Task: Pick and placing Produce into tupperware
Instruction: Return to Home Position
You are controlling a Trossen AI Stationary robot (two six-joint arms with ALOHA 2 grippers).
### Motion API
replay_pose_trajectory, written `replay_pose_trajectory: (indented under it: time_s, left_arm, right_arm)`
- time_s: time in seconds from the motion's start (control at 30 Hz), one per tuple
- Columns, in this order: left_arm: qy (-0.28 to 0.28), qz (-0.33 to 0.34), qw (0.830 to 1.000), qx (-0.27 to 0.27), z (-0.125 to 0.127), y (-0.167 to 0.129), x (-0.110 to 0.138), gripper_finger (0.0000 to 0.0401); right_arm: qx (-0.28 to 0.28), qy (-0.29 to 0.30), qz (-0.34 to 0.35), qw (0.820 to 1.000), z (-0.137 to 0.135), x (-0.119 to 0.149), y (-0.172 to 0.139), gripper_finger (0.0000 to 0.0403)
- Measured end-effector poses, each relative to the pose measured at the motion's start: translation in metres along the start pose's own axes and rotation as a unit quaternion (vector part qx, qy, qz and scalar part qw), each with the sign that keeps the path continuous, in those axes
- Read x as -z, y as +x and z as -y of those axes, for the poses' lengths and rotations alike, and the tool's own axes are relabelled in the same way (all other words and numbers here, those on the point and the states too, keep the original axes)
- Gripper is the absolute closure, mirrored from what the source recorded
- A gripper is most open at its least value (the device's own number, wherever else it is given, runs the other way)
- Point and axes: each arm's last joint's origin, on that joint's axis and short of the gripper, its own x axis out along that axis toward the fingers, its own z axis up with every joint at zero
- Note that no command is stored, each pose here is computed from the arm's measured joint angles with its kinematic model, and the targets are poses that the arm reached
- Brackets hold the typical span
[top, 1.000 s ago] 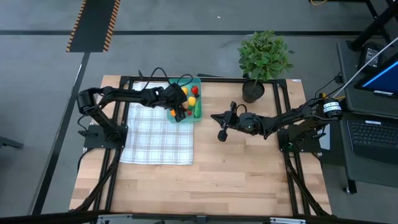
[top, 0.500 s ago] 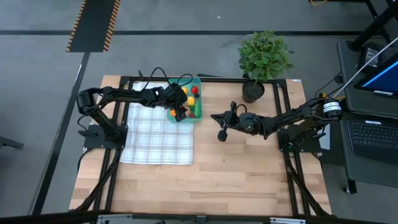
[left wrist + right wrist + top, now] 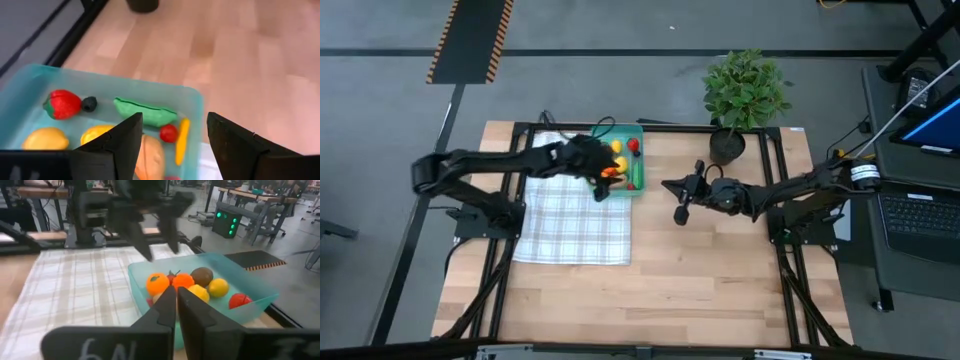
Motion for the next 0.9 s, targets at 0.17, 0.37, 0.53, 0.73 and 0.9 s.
replay_pose_trajectory:
  time_s: [0.17,0.37,0.53,0.73,0.9]
  left_arm:
    - [0.004,0.052,0.999,0.015,0.015,-0.041,0.019,0.0185]
    - [0.004,0.2,0.978,0.052,0.034,-0.082,0.065,0.0182]
    - [0.006,0.284,0.957,0.06,0.036,-0.111,0.092,0.0188]
    - [0.015,0.328,0.943,0.054,0.034,-0.142,0.108,0.0185]
    - [0.005,0.315,0.947,0.063,0.034,-0.148,0.123,0.0185]
  right_arm:
    - [-0.004,0.003,-0.01,1.0,0.006,-0.014,-0.015,0.0382]
    - [-0.071,0.027,0.041,0.996,0.019,-0.023,-0.048,0.0382]
    - [-0.088,0.047,0.095,0.99,0.038,-0.018,-0.078,0.0382]
    - [-0.118,0.05,0.142,0.982,0.048,-0.017,-0.103,0.0382]
    - [-0.112,0.008,0.117,0.987,0.053,-0.006,-0.114,0.0382]
